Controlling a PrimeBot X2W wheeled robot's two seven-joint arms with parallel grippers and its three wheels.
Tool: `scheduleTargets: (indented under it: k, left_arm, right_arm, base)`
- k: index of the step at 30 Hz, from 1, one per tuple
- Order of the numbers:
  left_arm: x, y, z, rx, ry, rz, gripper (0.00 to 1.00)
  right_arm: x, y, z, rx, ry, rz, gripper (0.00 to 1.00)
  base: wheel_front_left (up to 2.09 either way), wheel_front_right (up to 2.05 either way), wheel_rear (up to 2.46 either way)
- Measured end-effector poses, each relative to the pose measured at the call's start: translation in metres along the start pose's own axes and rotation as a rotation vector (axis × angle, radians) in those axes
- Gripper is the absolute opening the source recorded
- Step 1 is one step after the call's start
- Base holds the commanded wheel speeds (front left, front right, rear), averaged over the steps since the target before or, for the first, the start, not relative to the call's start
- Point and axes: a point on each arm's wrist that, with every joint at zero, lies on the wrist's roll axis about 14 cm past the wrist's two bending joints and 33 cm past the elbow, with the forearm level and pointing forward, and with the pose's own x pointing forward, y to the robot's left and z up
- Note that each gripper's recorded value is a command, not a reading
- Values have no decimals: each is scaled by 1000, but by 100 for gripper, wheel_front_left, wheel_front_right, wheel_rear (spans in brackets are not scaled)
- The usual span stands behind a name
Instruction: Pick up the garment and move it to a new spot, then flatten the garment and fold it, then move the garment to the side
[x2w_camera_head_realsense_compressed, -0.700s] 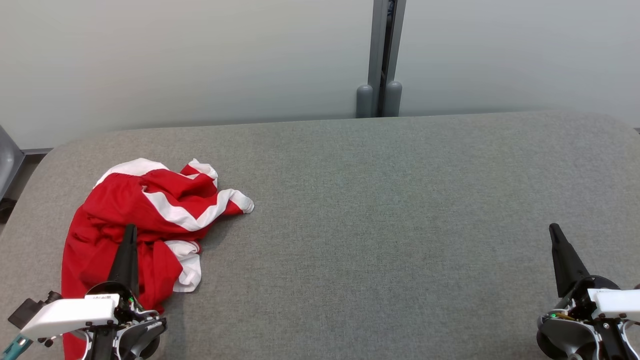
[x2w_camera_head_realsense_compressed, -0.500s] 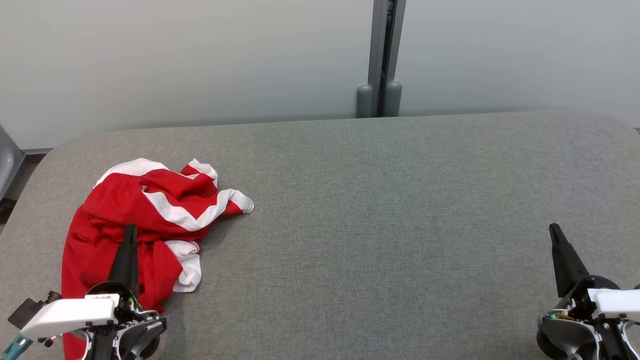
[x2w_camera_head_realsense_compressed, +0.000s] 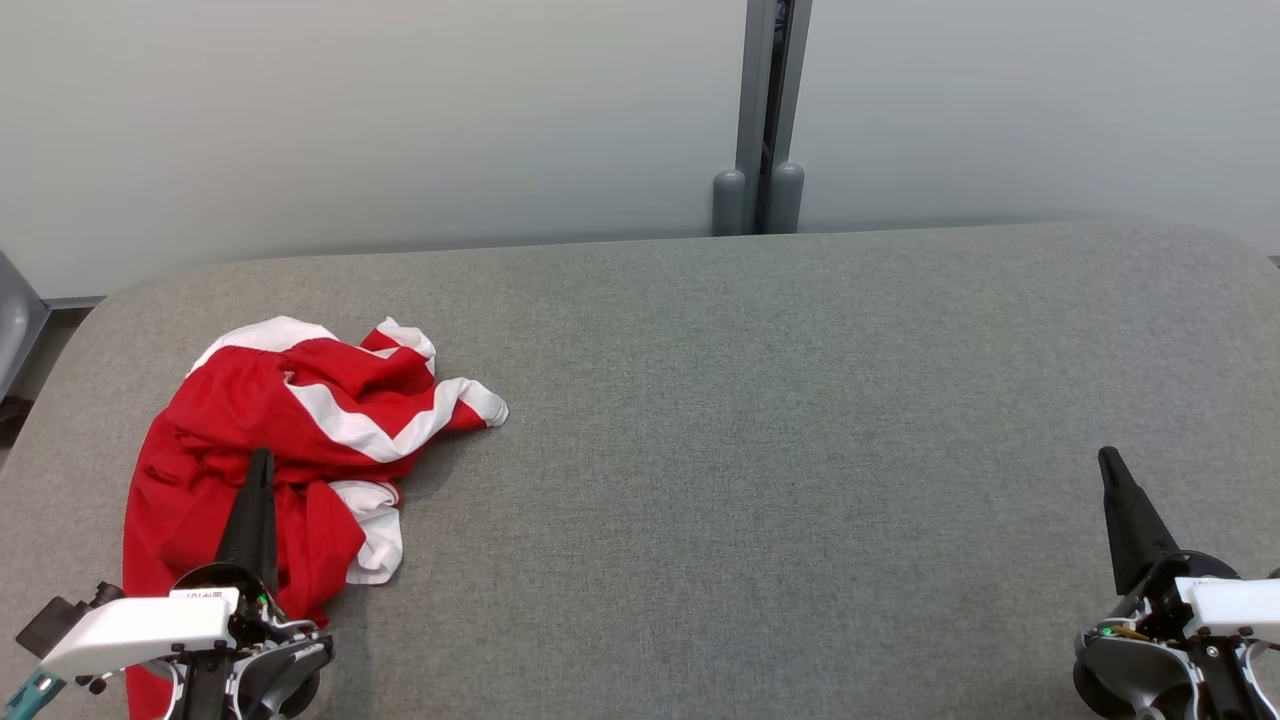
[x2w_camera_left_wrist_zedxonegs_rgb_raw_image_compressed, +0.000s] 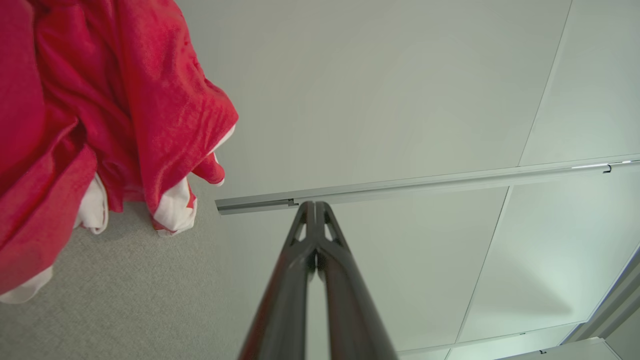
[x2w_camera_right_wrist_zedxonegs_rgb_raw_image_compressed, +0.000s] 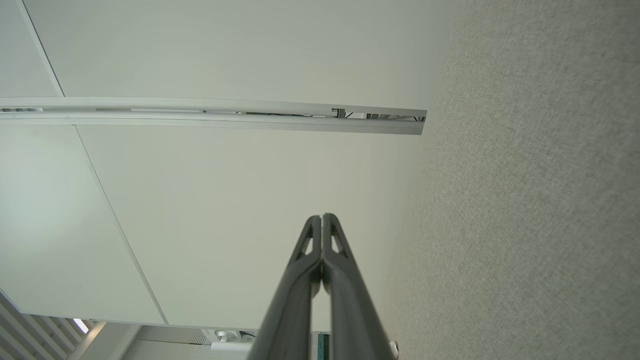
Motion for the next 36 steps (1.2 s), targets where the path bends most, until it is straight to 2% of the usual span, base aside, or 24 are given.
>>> scheduleTargets:
  k: [8,9,14,21,29,36]
  left_arm:
    - [0,0,0,0,0,0,0]
    - [0,1,0,-1,0,2,100]
    - [-12,25,-4,-14,-3,74,100]
    - [-11,23,-11,7,0,69,100]
    - [-13,25,-14,106,0,79,100]
    - [-16,28,-15,237,-2,98,100]
  right_arm:
    - [0,0,0,0,0,0,0]
    - [0,-1,0,1,0,-2,100]
    - [-11,-23,-4,17,-3,-67,100]
    - [-13,-21,-8,-20,-8,-60,100]
    - [-14,-16,-8,-175,-15,-49,100]
    - [-15,-7,-14,-362,2,-21,100]
  base:
    - [0,0,0]
    - [0,0,0]
    - [0,0,0]
    - [0,0,0]
    - [0,0,0]
    - [0,0,0]
